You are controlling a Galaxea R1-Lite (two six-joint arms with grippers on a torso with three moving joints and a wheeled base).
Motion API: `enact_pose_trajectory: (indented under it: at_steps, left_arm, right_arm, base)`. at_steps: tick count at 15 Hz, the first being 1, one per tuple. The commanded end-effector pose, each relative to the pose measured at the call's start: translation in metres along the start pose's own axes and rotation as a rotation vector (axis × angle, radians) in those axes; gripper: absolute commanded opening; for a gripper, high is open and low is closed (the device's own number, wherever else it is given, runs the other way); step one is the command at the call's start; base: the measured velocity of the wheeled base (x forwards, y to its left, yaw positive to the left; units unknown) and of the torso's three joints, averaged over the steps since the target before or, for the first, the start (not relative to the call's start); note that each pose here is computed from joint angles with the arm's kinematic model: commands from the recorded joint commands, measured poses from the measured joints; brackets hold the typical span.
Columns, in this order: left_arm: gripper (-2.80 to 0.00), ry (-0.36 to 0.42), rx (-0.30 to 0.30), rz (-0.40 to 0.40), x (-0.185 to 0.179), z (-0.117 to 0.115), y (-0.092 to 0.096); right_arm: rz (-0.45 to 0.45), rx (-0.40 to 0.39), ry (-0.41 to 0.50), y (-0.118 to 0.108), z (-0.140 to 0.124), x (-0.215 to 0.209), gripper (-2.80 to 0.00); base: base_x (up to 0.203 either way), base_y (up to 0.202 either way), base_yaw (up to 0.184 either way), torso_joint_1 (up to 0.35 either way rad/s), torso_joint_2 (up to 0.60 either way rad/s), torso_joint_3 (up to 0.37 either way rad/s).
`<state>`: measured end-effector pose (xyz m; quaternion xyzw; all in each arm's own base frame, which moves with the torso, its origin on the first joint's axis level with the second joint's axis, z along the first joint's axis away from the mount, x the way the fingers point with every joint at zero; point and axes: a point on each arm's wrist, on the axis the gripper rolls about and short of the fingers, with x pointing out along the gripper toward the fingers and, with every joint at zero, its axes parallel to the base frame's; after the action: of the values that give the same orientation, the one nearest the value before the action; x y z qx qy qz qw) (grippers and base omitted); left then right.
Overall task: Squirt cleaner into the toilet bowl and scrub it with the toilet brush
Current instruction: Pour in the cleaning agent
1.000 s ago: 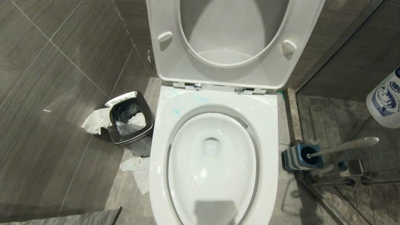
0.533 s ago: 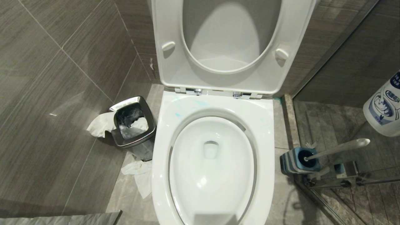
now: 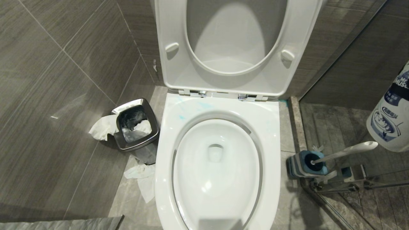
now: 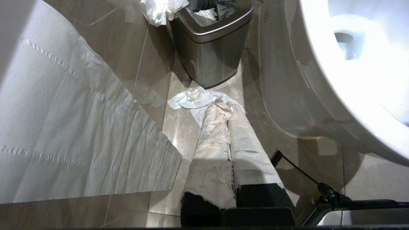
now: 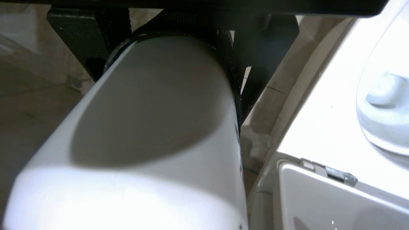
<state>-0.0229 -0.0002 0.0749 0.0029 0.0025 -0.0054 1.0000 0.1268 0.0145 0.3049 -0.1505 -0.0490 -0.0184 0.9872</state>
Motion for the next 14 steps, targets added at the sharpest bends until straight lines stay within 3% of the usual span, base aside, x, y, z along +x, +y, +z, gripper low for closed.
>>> enact_pose_trajectory:
  at_steps: [1,4,8,14]
  left_arm:
    - [-2.8,0.003,0.0,0.0,0.0,0.0,0.0]
    - [-2.8,0.004,0.003,0.0,0.0,-0.001,0.0]
    - [-2.8,0.004,0.011,-0.001,0.0,-0.001,0.0]
    - [-2.8,0.004,0.007,-0.001,0.0,-0.001,0.0]
  right_arm:
    - [0.023,-0.013,0.028,0.022,0.001,0.004,-2.8]
    - [0.004,-0.079,0.088,0.05,0.005,0.015,-2.8]
    - [0.003,-0.204,0.133,0.068,0.004,0.034,-2.8]
    - [0.059,-0.228,0.099,0.129,0.029,0.053,-2.8]
  base:
    - [0.0,0.0,0.0,0.0,0.0,0.0]
    - [0.0,0.0,0.0,0.0,0.0,0.0]
    - [0.0,0.0,0.0,0.0,0.0,0.0]
    - [0.0,0.0,0.0,0.0,0.0,0.0]
